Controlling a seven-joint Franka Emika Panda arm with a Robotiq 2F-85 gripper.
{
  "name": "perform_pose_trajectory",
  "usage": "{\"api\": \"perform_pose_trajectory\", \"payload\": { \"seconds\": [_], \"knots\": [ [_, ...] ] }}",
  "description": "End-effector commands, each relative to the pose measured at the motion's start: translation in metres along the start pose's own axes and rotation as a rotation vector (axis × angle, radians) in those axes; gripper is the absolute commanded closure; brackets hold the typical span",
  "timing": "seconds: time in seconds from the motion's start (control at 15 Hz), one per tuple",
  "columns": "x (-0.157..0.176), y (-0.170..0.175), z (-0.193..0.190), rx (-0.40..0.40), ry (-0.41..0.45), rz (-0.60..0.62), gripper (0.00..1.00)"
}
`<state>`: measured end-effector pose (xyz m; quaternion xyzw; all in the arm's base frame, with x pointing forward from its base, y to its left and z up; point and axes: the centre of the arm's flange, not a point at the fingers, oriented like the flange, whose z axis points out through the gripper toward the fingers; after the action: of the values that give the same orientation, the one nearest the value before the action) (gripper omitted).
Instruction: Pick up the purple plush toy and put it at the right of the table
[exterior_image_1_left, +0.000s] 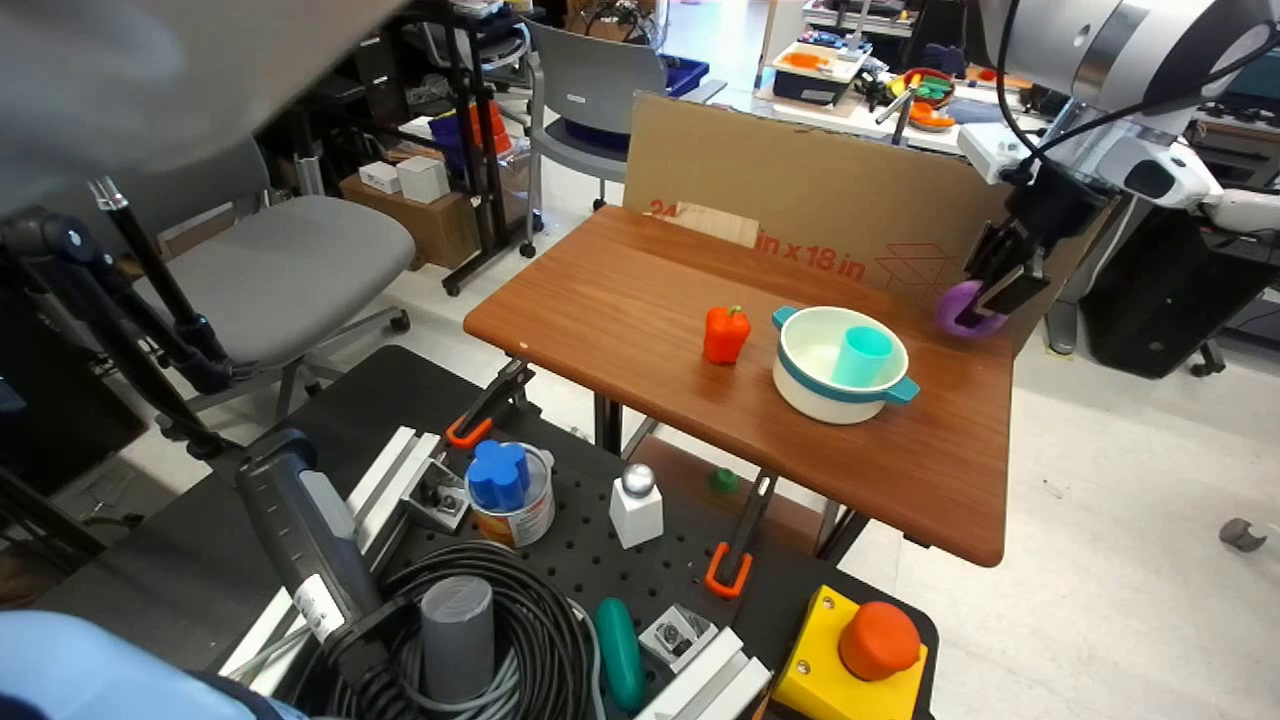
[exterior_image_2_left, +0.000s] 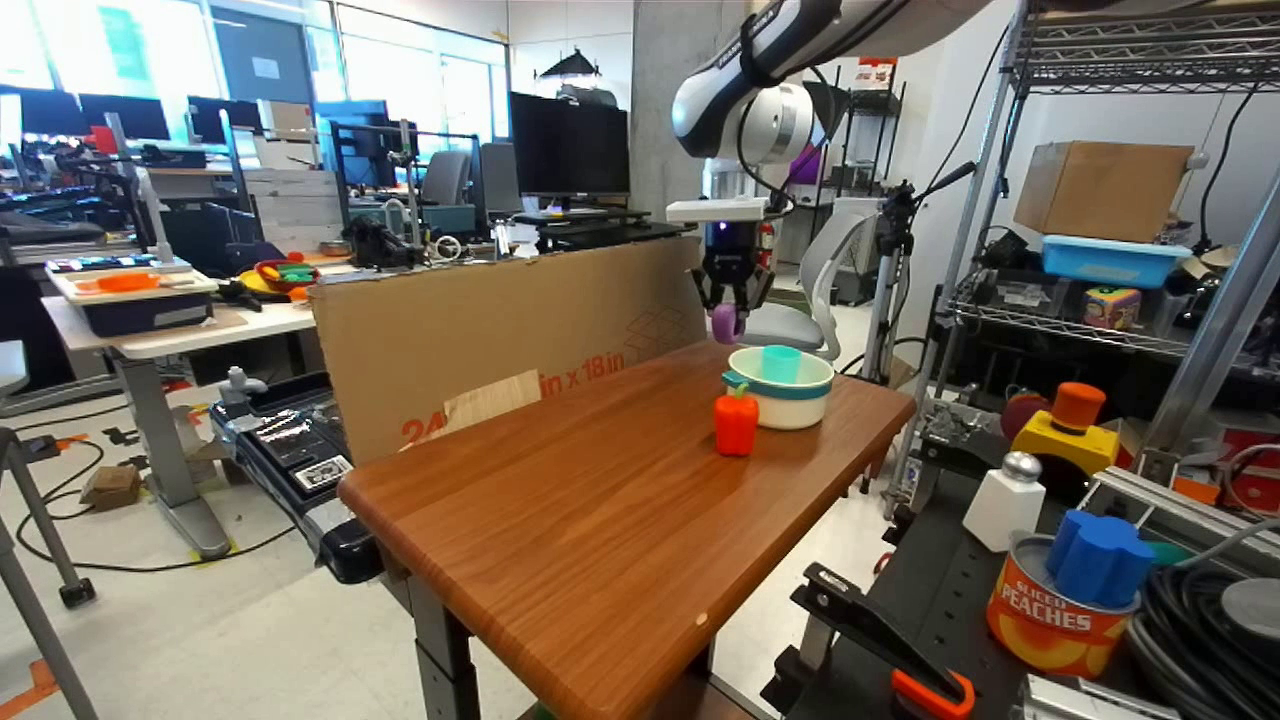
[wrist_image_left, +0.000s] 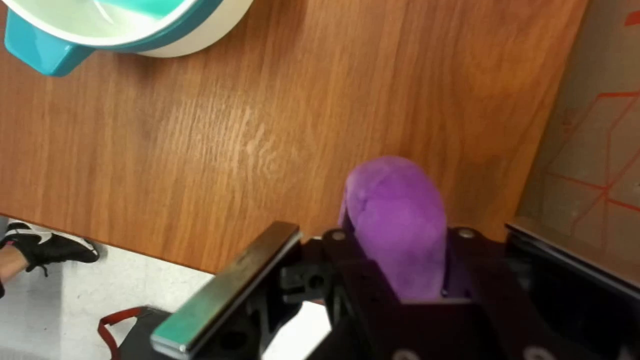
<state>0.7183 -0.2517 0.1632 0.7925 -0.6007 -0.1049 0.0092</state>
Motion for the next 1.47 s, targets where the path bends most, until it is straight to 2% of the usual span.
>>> {"api": "perform_pose_trajectory", "payload": {
  "seconds": [0.0, 0.07, 0.33, 0.6, 0.8, 0.93, 1.0, 1.13, 1.33, 1.4],
  "knots": [
    [0.018, -0.019, 0.003, -0.032, -0.027, 0.038, 0.94],
    [0.019, -0.019, 0.003, -0.036, -0.049, 0.048, 0.59],
    [0.020, -0.018, 0.005, -0.061, -0.109, 0.081, 0.28],
    [0.016, -0.017, -0.002, -0.058, -0.105, 0.064, 0.00],
    [-0.001, -0.015, -0.010, -0.068, -0.103, 0.036, 0.00],
    [-0.052, -0.001, -0.027, -0.137, -0.092, -0.094, 0.00],
    [-0.080, 0.010, -0.037, -0.145, -0.062, -0.141, 0.00],
    [-0.111, 0.008, -0.049, -0.154, -0.016, -0.242, 0.00],
    [-0.163, 0.003, -0.071, -0.218, 0.030, -0.390, 0.00],
    [-0.122, -0.040, -0.063, -0.172, 0.005, -0.312, 0.00]
  ]
}}
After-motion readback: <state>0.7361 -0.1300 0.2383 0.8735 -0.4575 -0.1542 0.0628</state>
